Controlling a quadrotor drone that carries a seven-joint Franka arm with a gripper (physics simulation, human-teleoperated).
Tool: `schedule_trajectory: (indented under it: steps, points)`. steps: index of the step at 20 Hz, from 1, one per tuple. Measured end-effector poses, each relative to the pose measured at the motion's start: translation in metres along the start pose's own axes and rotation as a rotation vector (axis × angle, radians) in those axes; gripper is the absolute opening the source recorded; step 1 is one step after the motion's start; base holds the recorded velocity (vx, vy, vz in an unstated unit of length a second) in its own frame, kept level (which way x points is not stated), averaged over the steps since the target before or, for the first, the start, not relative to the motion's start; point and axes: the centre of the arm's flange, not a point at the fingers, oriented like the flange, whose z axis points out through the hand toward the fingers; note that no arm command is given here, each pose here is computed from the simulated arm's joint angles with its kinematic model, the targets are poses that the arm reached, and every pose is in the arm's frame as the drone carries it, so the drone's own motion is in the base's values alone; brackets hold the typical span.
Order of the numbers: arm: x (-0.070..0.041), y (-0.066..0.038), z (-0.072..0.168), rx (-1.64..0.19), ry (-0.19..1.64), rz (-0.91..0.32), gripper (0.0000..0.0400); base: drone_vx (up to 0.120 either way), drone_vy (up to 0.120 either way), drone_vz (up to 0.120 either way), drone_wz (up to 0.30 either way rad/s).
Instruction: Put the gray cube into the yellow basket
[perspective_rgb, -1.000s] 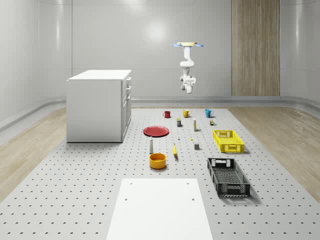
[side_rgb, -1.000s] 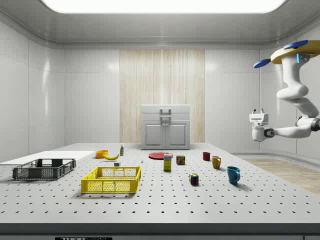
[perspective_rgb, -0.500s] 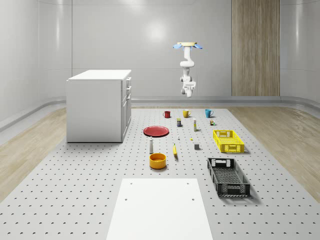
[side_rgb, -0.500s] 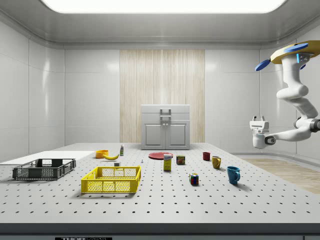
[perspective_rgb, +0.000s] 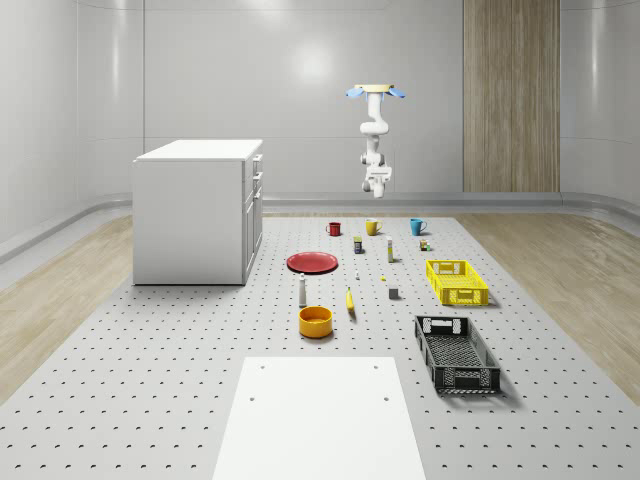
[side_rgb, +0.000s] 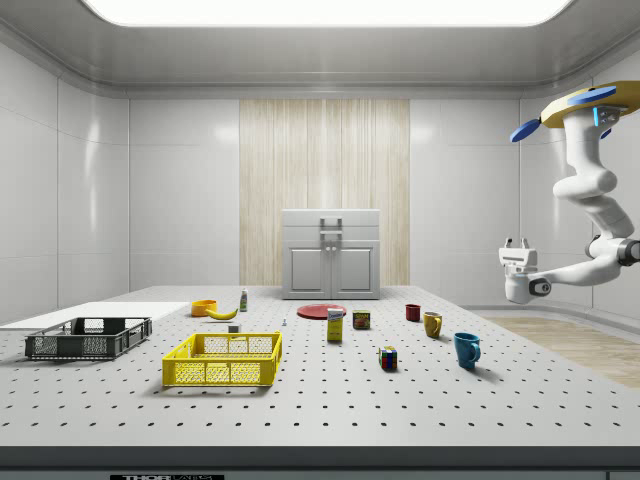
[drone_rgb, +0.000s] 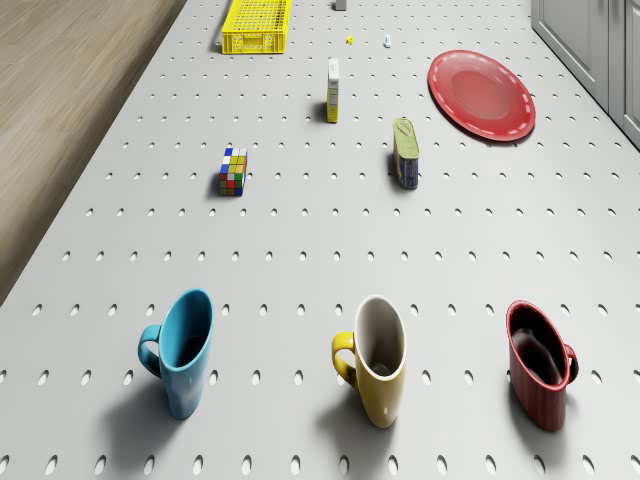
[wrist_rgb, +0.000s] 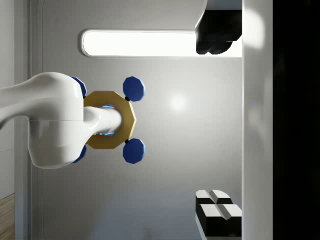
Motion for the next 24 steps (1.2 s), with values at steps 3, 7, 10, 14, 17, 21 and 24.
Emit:
schedule_trajectory:
  steps: [3, 7, 10, 14, 17, 21, 24]
  points:
    - [0.0000, 0.0000, -0.0017, 0.002, 0.002, 0.000, 0.0400, 0.000, 0.000, 0.000, 0.000]
    - [-0.0002, 0.0001, -0.0027, 0.004, 0.004, 0.000, 0.0400, 0.000, 0.000, 0.000, 0.000]
    - [-0.0003, 0.0002, -0.0030, 0.005, 0.006, 0.000, 0.0400, 0.000, 0.000, 0.000, 0.000]
    - [-0.0005, 0.0004, -0.0032, 0.007, 0.008, 0.000, 0.0400, 0.000, 0.000, 0.000, 0.000]
    - [-0.0007, 0.0005, -0.0032, 0.008, 0.010, 0.000, 0.0400, 0.000, 0.000, 0.000, 0.000]
    - [-0.0011, 0.0006, -0.0033, 0.009, 0.014, 0.000, 0.0400, 0.000, 0.000, 0.000, 0.000]
    - [-0.0014, 0.0006, -0.0033, 0.009, 0.017, 0.000, 0.0400, 0.000, 0.000, 0.000, 0.000]
